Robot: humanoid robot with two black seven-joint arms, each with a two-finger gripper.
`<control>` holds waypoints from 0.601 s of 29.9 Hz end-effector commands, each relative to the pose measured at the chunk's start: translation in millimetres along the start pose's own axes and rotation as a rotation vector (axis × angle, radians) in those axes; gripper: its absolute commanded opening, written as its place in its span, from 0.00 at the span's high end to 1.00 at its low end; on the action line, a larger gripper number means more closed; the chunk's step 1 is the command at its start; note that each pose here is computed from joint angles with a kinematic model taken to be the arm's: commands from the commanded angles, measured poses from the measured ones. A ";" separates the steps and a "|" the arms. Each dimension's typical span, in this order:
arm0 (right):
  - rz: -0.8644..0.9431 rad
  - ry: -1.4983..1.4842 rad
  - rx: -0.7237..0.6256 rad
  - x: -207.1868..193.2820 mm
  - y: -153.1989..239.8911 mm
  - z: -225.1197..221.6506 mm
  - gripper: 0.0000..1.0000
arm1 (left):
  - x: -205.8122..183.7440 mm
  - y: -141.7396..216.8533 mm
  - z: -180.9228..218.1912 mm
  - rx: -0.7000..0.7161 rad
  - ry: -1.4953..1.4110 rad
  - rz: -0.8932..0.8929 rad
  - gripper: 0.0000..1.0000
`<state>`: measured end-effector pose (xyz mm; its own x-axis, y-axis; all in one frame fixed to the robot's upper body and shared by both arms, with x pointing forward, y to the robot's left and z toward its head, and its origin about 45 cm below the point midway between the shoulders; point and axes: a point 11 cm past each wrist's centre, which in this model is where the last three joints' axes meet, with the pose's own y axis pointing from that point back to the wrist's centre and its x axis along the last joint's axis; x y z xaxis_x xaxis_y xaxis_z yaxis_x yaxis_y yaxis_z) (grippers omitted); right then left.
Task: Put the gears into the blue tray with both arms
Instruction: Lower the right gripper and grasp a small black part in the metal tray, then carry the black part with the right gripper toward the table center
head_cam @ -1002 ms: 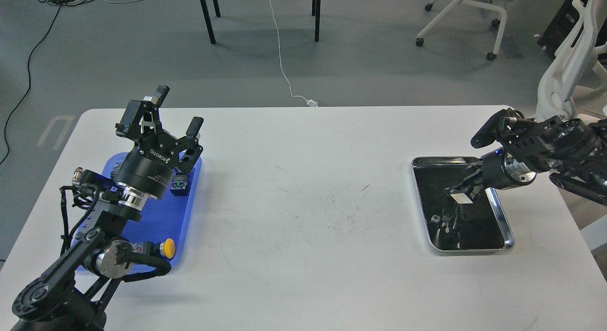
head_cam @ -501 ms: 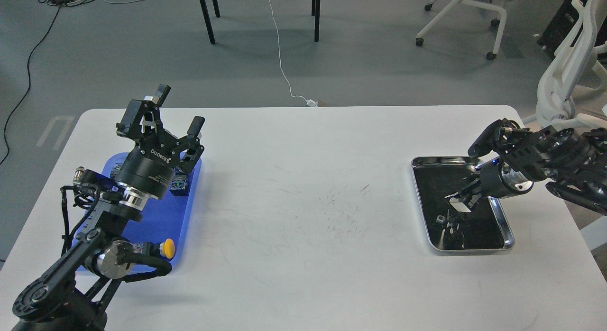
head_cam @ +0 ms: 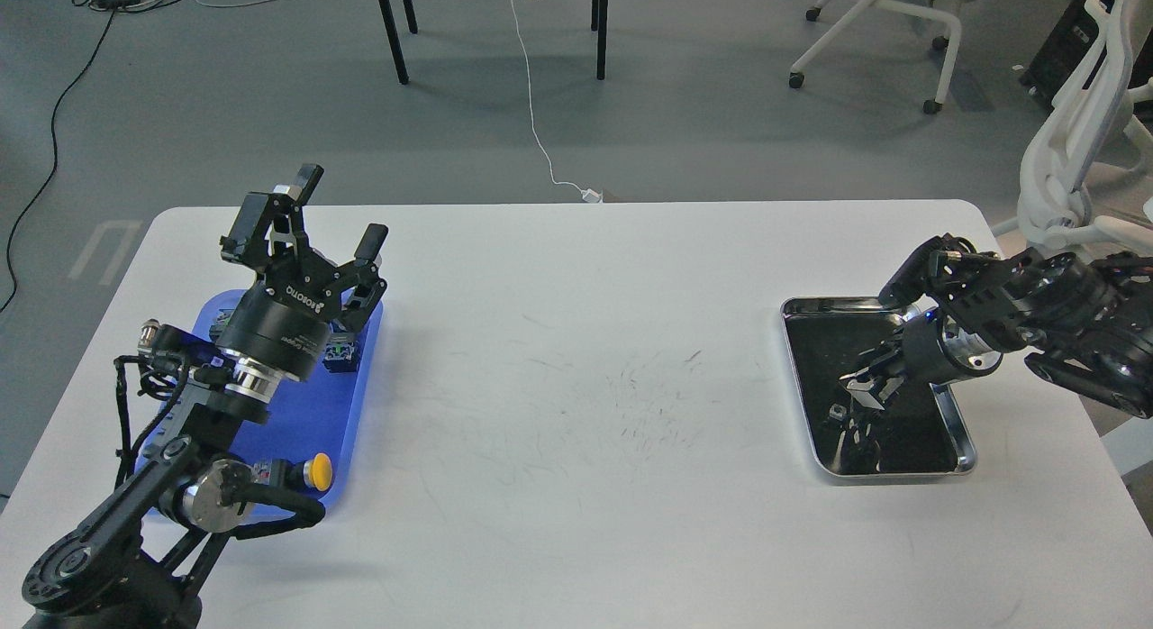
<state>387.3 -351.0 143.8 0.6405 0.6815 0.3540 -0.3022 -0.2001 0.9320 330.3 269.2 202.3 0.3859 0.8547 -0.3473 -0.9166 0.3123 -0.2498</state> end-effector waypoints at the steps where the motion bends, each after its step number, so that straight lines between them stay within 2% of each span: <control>1: -0.005 0.000 0.000 -1.0 -0.9 -0.2 0.78 | 0.1 1.5 -1.3 0.002 0.002 0.003 0.02; 7: -0.002 0.007 0.007 2.5 -3.3 -3.8 0.84 | -0.1 2.9 -3.0 0.006 0.006 0.006 0.02; 13: 0.023 -0.006 0.015 10.9 0.7 -4.8 0.84 | -1.3 2.4 -2.2 0.003 0.007 0.002 0.02; 18: 0.072 0.020 0.012 42.5 20.3 -3.2 0.84 | -0.6 2.6 -1.7 0.004 0.004 0.002 0.02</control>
<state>398.1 -333.7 161.4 0.6244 0.6720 0.3982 -0.3233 -0.2417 0.9149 327.9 268.3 200.4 0.3845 0.8529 -0.3531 -0.9177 0.3116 -0.2465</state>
